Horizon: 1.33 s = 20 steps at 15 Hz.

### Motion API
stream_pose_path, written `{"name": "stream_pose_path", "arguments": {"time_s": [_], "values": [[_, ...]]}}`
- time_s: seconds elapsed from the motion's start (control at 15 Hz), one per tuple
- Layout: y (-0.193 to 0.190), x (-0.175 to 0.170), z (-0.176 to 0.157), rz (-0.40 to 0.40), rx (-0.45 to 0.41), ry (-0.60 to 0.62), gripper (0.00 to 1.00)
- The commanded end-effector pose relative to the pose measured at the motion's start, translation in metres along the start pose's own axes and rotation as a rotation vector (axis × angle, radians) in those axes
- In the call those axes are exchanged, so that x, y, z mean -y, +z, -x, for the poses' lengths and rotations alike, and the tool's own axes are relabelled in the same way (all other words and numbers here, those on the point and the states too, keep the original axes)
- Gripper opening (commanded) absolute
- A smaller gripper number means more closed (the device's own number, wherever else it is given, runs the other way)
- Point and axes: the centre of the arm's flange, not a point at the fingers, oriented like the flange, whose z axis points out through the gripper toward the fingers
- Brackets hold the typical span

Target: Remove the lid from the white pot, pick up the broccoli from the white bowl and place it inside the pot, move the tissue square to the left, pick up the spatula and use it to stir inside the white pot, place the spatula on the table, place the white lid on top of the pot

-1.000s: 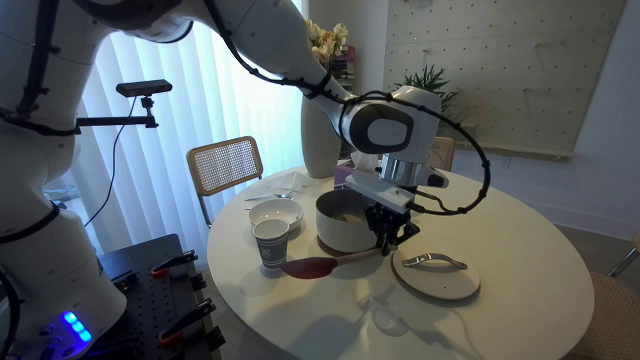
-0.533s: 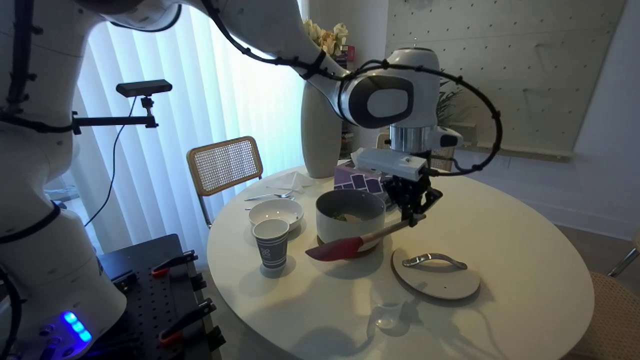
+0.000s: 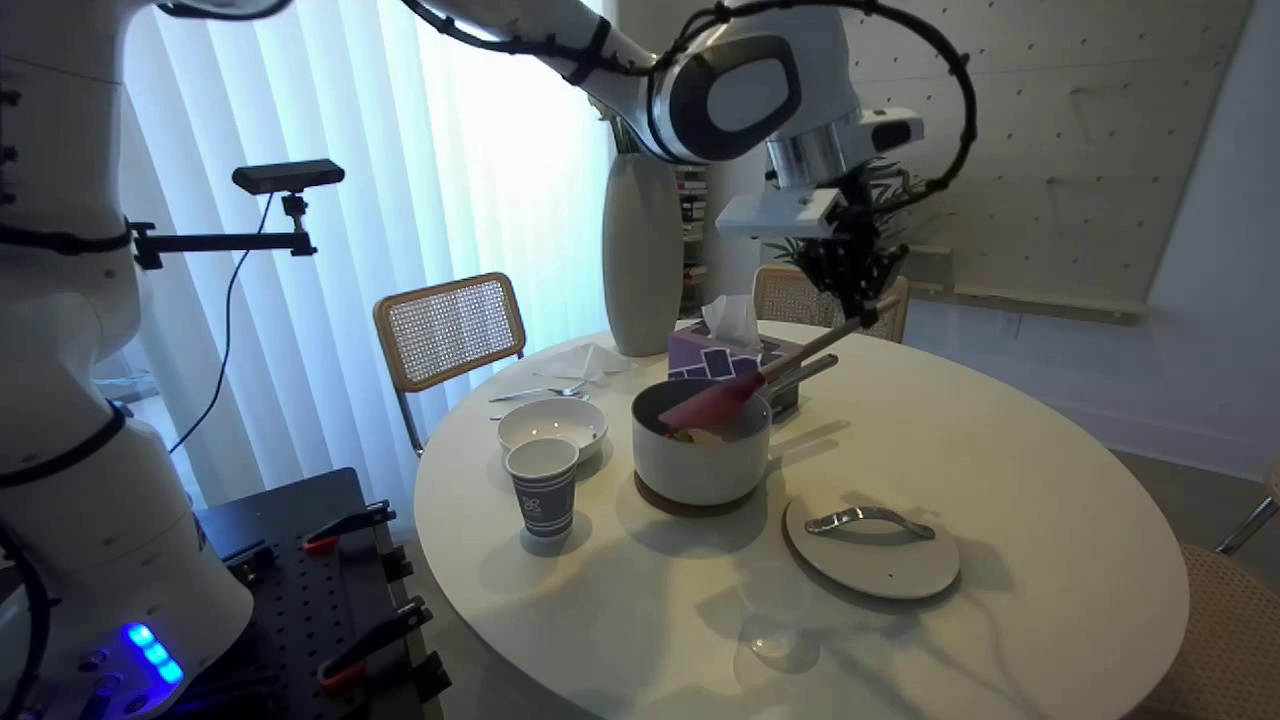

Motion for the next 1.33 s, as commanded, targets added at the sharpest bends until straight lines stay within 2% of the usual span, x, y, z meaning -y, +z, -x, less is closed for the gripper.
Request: {"name": "stream_pose_path", "arguments": {"time_s": [0.0, 0.2, 0.4, 0.6, 0.8, 1.0, 1.27], "values": [[-0.055, 0.020, -0.008, 0.027, -0.157, 0.112, 0.04], [-0.091, 0.036, -0.021, 0.031, -0.308, 0.207, 0.04], [-0.113, 0.061, -0.019, 0.023, -0.483, 0.284, 0.04], [-0.118, 0.085, -0.005, 0.003, -0.672, 0.347, 0.04], [-0.112, 0.099, 0.016, -0.002, -0.782, 0.371, 0.04], [-0.098, 0.100, 0.038, 0.003, -0.791, 0.397, 0.04], [-0.086, 0.111, 0.045, -0.006, -0.742, 0.425, 0.04]]}}
